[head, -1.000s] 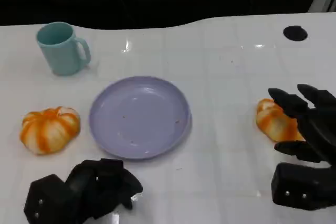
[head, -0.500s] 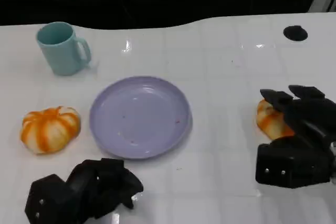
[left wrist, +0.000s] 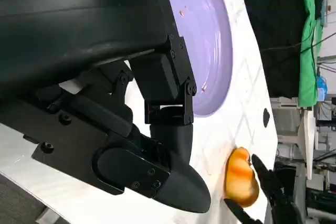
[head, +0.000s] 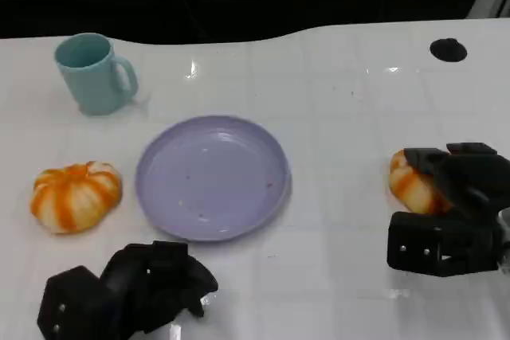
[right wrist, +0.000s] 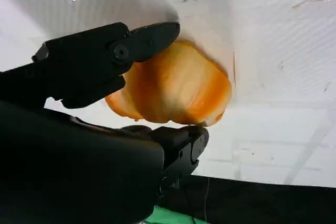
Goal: Grasp the bread from the table and place it into the plate.
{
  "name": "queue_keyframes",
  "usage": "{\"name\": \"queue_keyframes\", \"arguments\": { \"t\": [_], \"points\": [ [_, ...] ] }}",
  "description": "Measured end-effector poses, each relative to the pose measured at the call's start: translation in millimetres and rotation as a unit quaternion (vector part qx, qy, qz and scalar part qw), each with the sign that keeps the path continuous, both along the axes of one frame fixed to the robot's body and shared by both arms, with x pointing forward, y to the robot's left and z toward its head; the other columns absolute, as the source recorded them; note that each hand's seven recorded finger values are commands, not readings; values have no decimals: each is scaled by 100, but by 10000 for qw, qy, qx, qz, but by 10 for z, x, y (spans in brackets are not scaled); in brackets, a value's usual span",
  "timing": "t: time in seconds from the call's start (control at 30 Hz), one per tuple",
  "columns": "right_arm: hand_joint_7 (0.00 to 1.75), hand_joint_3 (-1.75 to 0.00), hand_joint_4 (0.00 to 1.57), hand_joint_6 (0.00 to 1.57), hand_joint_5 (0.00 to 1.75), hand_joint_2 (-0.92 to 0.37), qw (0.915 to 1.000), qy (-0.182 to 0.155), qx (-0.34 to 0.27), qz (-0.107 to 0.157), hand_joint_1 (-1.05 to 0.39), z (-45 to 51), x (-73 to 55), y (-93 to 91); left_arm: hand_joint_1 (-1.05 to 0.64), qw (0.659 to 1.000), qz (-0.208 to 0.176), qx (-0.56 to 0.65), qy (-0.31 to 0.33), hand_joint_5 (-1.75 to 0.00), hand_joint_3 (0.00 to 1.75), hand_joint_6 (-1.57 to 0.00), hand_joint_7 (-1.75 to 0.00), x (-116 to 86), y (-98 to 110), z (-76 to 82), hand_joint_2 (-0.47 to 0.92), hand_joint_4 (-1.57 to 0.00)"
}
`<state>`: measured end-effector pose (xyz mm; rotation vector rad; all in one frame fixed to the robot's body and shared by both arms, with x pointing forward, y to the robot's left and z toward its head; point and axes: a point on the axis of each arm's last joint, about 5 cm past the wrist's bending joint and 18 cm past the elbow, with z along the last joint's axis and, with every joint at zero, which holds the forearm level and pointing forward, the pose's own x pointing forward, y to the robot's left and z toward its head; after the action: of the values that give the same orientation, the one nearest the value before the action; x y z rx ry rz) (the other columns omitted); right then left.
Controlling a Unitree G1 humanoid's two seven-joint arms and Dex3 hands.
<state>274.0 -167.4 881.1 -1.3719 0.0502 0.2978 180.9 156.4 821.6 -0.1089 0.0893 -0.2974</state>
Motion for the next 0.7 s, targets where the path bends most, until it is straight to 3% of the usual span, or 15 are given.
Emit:
{"name": "queue_keyframes", "arguments": {
  "t": [0.03,0.1,0.13,0.17,0.2,0.23,0.27,0.3,0.33,0.4,0.47,0.7],
  "points": [
    [4,0,37,46,14,-88,10000,-2,-4,7,-35,-1,0,2,-105,10000,-1,0,0,-152,0,-129,-77,0,0,1,86,-88],
    [8,0,67,68,17,-88,10000,-73,19,41,-26,-4,1,5,-105,10000,-2,0,2,-152,0,-129,-77,0,0,3,86,-88],
    [7,0,74,74,16,-88,9999,-144,64,61,-24,-9,2,4,-105,10000,-2,0,2,-151,0,-129,-77,0,0,3,86,-88],
    [13,-1,101,95,30,-89,9996,-247,135,87,-16,-15,1,2,-105,10000,-2,1,3,-151,0,-129,-77,0,0,3,86,-88],
    [13,-2,107,108,51,-90,9990,-353,263,105,-11,-24,-2,-3,-105,10000,-2,2,2,-151,0,-129,-77,0,0,3,86,-88],
    [17,-2,101,122,103,-90,9981,-458,400,123,-8,-34,-4,-10,-105,10000,-2,3,2,-151,0,-129,-77,0,1,3,86,-88],
    [39,-1,95,122,138,-90,9968,-588,515,151,-5,-44,-5,-15,-105,10000,-1,4,3,-151,0,-129,-77,1,2,2,86,-88],
    [83,-2,93,108,160,-91,9956,-700,601,181,-4,-54,-3,-18,-105,10000,1,4,5,-152,0,-129,-77,2,3,1,86,-88],
    [113,-4,92,96,167,-91,9941,-826,675,211,-3,-65,-2,-21,-105,10000,1,5,4,-152,0,-129,-77,5,3,0,86,-88],
    [151,-6,89,78,173,-91,9917,-1004,764,260,-2,-82,7,-18,-105,10000,5,5,5,-152,0,-129,-77,11,4,-2,86,-87],
    [165,-7,88,70,174,-90,9900,-1113,821,270,-2,-103,9,-15,-105,10000,7,3,7,-152,0,-128,-77,14,4,-3,86,-87],
    [170,-7,88,69,175,-87,9830,-1549,925,329,1,-150,-15,-1,-104,10000,39,-60,22,-152,0,-129,-76,15,7,-9,85,-87]
  ]
}}
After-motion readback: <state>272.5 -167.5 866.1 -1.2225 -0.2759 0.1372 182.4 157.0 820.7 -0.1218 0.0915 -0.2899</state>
